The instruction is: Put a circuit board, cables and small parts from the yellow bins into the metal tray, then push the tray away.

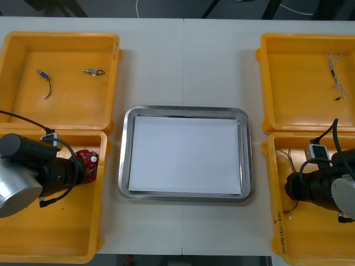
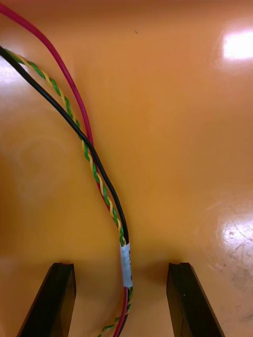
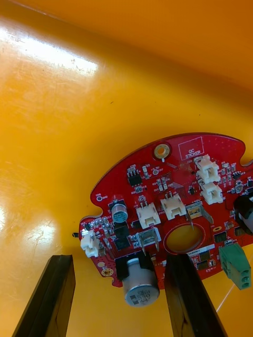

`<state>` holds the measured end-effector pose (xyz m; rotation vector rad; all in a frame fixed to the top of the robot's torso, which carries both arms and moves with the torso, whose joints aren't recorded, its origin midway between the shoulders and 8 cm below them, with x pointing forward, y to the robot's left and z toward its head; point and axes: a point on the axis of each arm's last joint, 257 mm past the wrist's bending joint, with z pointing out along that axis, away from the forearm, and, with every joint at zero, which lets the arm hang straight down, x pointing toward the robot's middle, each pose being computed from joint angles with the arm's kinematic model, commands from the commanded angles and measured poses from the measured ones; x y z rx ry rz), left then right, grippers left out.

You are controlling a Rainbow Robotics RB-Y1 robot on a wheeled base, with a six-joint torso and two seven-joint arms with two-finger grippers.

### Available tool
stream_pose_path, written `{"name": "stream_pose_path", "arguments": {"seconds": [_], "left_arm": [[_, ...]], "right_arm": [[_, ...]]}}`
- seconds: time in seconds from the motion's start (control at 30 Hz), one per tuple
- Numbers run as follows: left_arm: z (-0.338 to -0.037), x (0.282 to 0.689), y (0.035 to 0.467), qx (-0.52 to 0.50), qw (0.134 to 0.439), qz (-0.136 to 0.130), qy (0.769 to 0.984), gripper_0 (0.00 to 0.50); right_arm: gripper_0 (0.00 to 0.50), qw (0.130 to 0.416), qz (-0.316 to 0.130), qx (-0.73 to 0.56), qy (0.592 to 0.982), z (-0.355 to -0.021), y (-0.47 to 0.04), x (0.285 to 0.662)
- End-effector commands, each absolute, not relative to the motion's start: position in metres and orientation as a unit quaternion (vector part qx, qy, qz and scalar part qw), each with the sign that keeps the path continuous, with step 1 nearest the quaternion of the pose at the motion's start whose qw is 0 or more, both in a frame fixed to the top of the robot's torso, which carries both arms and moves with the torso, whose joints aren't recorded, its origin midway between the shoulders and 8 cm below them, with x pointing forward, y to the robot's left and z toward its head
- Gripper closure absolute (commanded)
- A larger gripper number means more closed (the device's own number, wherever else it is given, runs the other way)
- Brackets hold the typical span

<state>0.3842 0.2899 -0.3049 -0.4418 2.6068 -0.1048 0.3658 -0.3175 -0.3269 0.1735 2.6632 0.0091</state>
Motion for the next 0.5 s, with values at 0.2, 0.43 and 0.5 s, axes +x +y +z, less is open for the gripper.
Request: {"name": "stream_pose_path", "arguments": {"seconds": [0.2,0.43,0.5], "left_arm": [[-0.3161,0.3719,0.2804,-0.203,0.231,-0.057,0.950,0.499],[-0.3161,0.3719,0.2804,-0.203,0.231,-0.057,0.950,0.500],[-0.3151,0.3730,0.2805,-0.203,0.232,-0.057,0.950,0.500]], "right_arm": [[0.000,0.228,0.009,0.087,0.970,-0.3338,-0.3147,0.3567],[0.000,0.231,0.008,0.089,0.969,-0.3347,-0.3137,0.3580],[0.000,0.231,0.010,0.089,0.969,-0.3347,-0.3123,0.3579]]}}
